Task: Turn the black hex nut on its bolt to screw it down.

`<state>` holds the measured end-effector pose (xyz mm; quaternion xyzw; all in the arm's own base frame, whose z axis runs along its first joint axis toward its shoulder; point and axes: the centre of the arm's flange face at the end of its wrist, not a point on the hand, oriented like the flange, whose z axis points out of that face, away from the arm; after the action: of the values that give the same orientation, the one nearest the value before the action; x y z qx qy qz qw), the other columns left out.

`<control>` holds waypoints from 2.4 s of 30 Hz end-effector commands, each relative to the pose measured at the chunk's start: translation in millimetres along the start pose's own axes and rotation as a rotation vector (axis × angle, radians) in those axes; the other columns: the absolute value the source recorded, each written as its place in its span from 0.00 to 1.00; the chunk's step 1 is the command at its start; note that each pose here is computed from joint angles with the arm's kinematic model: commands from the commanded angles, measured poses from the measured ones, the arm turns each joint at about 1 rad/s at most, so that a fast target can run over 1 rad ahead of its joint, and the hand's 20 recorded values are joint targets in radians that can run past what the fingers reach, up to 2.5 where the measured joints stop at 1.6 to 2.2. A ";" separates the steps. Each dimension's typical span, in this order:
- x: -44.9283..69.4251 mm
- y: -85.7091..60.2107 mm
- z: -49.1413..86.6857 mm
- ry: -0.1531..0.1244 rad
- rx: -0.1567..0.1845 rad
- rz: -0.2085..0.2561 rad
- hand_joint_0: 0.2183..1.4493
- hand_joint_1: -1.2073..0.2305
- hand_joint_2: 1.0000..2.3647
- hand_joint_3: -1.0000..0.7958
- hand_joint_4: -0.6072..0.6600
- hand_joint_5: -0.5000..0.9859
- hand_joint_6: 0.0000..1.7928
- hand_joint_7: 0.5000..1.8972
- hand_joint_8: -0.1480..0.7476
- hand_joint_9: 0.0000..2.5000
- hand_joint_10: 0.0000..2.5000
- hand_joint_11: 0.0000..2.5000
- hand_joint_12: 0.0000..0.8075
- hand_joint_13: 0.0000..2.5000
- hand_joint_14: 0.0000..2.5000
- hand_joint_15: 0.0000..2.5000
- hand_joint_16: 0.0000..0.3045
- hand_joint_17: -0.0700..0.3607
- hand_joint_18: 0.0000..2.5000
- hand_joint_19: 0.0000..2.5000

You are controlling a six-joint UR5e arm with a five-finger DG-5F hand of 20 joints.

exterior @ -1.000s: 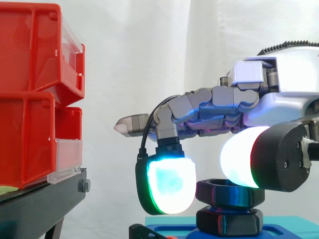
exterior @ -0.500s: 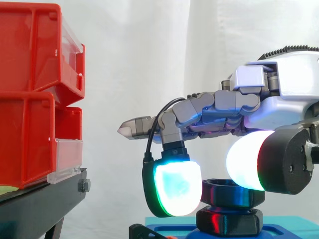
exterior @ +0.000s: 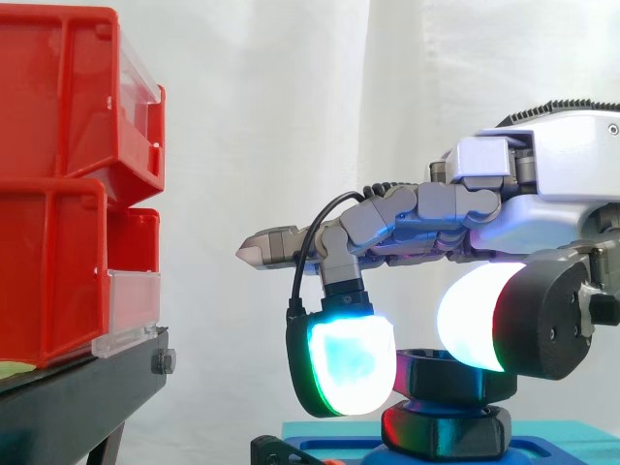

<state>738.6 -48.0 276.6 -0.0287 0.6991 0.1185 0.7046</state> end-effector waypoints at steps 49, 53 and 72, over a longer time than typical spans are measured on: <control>0.0 -2.8 11.0 -0.068 -0.054 -0.063 0.21 0.66 0.00 0.28 0.66 0.22 0.34 0.49 0.44 0.00 0.00 0.00 0.43 0.00 0.00 0.00 0.20 0.48 0.00 0.01; 0.6 7.6 13.3 -0.060 -0.061 -0.061 0.21 0.66 0.00 0.28 0.66 0.22 0.35 0.48 0.44 0.00 0.00 0.00 0.43 0.00 0.00 0.00 0.20 0.48 0.00 0.01; 6.8 17.2 11.3 -0.012 -0.069 -0.055 0.21 0.66 0.00 0.28 0.68 0.21 0.42 0.39 0.45 0.01 0.00 0.00 0.42 0.00 0.00 0.00 0.20 0.48 0.00 0.01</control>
<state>746.5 -25.8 272.1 -0.0719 0.6880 0.1241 0.7114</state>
